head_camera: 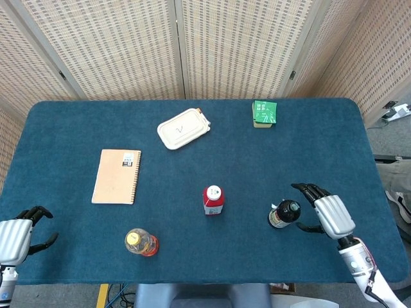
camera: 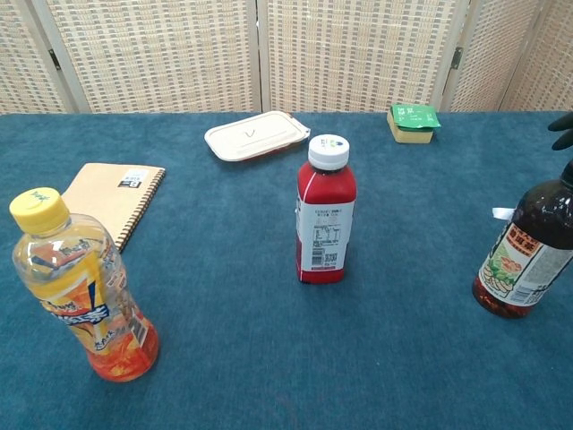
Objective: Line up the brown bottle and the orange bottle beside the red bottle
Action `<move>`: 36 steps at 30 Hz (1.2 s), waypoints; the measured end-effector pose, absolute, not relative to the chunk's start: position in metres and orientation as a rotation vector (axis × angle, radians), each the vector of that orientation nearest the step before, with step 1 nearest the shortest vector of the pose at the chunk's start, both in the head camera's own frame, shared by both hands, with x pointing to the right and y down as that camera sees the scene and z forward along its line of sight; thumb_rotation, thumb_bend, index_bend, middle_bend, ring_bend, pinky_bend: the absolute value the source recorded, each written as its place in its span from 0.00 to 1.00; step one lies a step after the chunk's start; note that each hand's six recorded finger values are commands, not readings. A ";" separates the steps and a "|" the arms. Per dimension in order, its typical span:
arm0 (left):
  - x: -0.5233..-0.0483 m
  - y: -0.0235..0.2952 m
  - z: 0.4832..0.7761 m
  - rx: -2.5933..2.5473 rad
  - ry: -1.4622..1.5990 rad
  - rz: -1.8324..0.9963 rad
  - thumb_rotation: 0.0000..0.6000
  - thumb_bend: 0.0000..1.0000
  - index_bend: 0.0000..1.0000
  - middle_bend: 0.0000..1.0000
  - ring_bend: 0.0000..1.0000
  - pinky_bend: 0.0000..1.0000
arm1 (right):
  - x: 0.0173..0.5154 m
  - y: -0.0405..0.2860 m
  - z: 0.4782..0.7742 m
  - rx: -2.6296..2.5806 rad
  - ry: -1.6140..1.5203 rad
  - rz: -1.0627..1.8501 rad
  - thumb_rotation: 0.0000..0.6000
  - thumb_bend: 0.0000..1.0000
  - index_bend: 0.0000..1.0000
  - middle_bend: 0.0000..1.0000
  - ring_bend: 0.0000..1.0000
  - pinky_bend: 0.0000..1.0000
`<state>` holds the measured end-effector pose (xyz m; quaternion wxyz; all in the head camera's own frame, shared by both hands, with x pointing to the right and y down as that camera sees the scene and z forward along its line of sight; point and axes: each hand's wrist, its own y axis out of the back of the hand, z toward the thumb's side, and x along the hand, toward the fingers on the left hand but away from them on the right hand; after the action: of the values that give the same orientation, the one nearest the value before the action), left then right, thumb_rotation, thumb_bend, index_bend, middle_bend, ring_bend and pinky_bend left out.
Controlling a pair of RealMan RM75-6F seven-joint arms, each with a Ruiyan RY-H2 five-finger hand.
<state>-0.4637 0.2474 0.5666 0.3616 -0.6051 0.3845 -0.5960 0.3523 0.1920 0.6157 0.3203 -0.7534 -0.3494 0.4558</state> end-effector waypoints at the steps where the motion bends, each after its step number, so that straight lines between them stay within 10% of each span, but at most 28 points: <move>1: -0.463 0.247 0.567 -1.559 0.990 -1.535 1.00 0.18 0.45 0.38 0.42 0.67 | 0.352 0.192 0.618 -1.985 -0.919 1.198 1.00 0.05 0.16 0.21 0.20 0.39; 22: -0.462 0.248 0.566 -1.577 0.991 -1.530 1.00 0.18 0.45 0.38 0.42 0.67 | 0.330 0.202 0.673 -2.166 -0.911 1.150 1.00 0.05 0.17 0.26 0.21 0.39; 36: -0.461 0.249 0.566 -1.577 0.988 -1.532 1.00 0.18 0.45 0.38 0.42 0.67 | 0.328 0.192 0.677 -2.127 -1.045 1.071 1.00 0.09 0.46 0.53 0.49 0.60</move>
<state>-0.4614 0.2487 0.5659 0.3576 -0.6111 0.3828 -0.5934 0.3275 0.1916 0.6768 0.2673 -0.7882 -0.3873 0.3967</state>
